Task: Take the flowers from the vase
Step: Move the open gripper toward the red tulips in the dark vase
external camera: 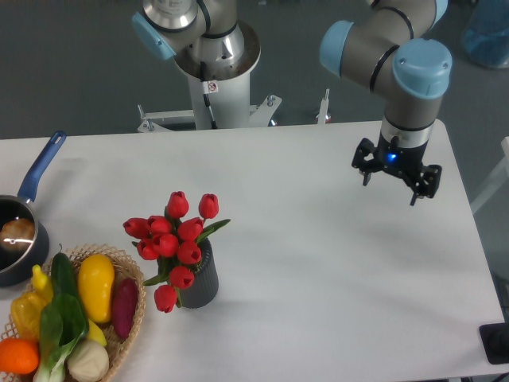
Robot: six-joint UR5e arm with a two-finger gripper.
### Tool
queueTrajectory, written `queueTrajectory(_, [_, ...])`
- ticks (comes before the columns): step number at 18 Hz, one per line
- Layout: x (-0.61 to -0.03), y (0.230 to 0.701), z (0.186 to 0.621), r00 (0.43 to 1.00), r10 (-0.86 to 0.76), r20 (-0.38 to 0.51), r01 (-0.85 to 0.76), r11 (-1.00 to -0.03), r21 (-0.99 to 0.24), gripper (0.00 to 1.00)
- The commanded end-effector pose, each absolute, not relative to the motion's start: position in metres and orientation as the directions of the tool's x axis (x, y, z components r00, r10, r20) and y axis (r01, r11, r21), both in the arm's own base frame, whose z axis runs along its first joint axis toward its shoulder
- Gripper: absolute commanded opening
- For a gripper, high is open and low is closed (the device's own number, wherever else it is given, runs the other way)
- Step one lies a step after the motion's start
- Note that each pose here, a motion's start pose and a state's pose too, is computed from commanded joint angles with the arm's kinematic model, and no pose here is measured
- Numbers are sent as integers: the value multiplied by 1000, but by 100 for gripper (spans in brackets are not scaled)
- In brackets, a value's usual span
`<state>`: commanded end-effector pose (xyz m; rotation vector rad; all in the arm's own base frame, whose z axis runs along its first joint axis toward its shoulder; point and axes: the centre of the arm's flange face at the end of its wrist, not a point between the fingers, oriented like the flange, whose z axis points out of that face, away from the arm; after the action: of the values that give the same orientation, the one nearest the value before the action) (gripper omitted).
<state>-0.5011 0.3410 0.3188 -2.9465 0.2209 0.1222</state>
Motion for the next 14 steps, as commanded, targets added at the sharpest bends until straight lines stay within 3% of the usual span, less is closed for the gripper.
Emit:
queueTrajectory(5, [-479,359,311,979,-198,-51,-204,-930,-306,100])
queueTrajectory(14, [-445,382,300,957,-290,23,-218,-768,-602,100])
